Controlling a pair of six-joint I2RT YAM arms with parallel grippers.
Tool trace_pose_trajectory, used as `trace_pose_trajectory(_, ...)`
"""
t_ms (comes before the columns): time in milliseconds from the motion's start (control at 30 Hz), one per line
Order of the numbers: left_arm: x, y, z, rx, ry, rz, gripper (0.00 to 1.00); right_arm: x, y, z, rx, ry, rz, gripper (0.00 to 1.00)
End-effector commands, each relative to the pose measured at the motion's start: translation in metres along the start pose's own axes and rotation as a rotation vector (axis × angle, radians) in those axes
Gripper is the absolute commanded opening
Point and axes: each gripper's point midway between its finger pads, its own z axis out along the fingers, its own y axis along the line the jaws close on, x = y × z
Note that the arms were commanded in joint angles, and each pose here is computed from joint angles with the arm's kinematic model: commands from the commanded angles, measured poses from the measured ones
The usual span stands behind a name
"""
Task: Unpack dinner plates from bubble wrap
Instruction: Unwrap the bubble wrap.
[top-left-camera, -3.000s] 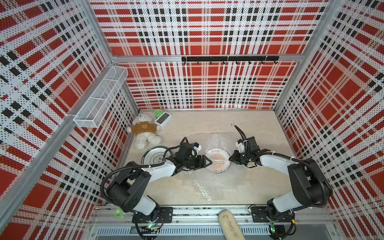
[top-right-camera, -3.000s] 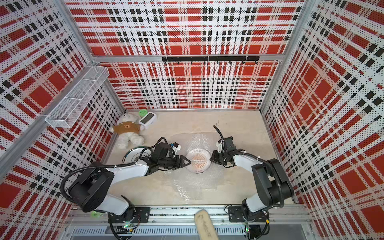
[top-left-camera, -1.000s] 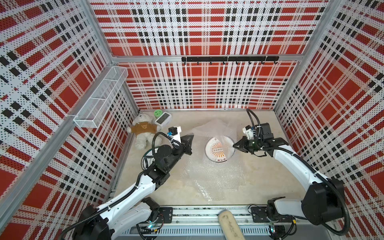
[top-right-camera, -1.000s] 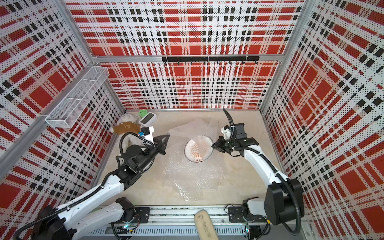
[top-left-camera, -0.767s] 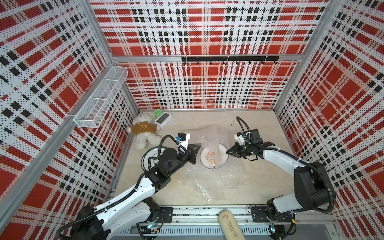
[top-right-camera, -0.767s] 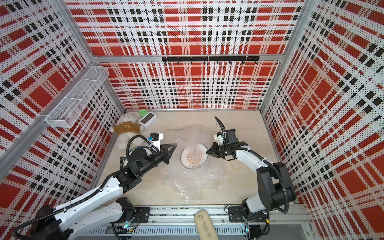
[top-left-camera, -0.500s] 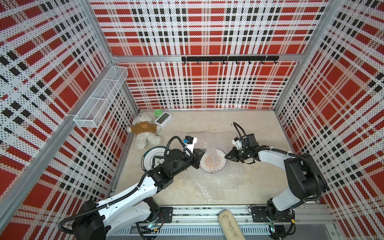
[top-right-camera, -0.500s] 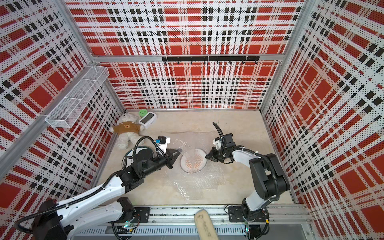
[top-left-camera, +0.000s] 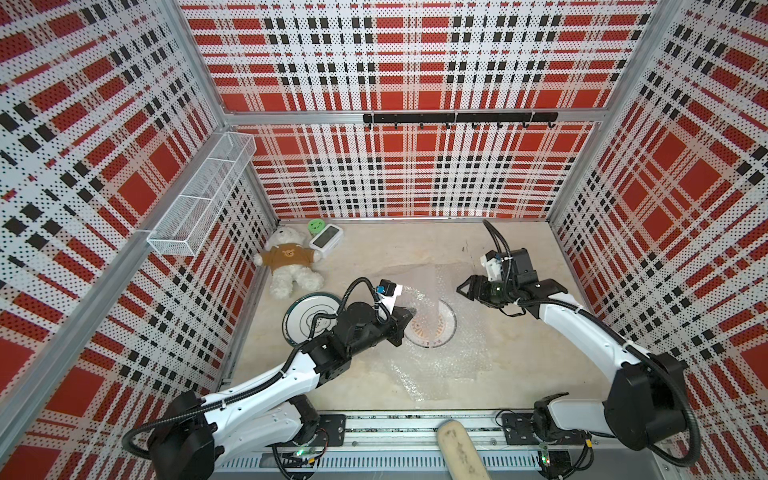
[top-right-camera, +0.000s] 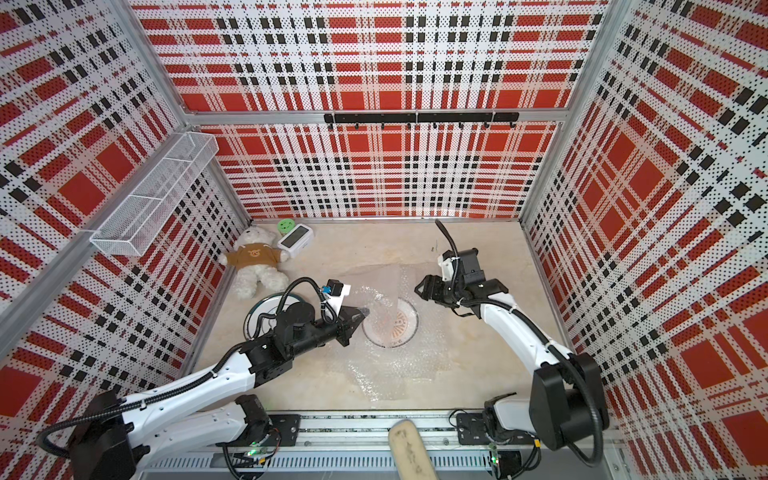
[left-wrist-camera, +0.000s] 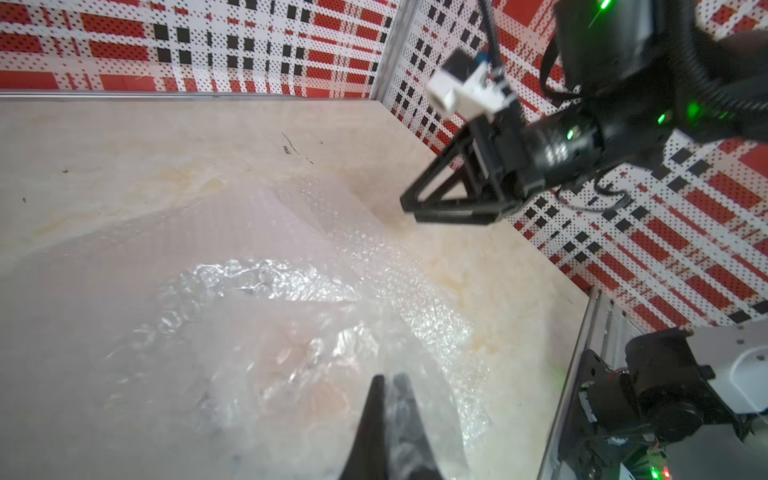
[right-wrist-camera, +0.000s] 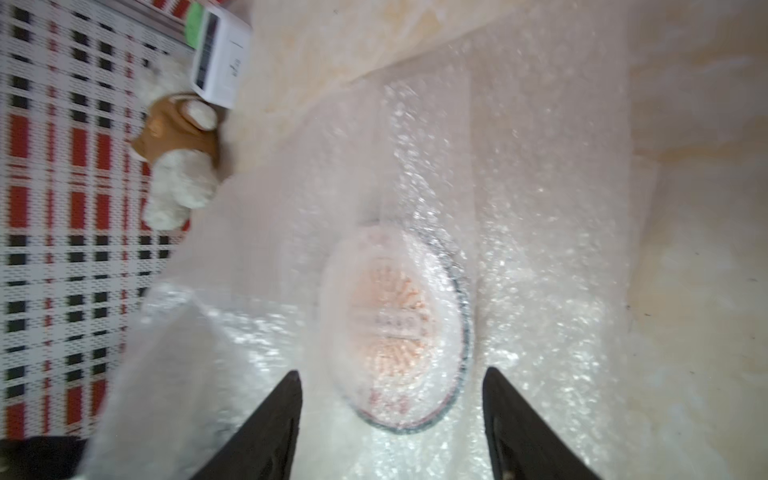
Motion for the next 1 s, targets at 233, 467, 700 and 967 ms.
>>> trace_pose_trajectory(233, 0.027, -0.013, 0.015, 0.05, 0.048, 0.05, 0.0, 0.034, 0.081, 0.029, -0.175, 0.185, -0.101, 0.85)
trace_pose_trajectory(467, 0.032, -0.015, 0.018, 0.051, 0.049, 0.052, 0.0, 0.06, 0.08, 0.058, -0.157, 0.289, -0.112, 0.75)
trace_pose_trajectory(700, 0.037, -0.012, 0.019, 0.041, 0.052, 0.053, 0.0, 0.074, 0.081, 0.066, -0.182, 0.33, -0.093, 0.58)
trace_pose_trajectory(967, 0.041, -0.01, 0.023, 0.036, 0.056, 0.052, 0.0, 0.077, 0.084, 0.062, -0.205, 0.337, -0.087, 0.26)
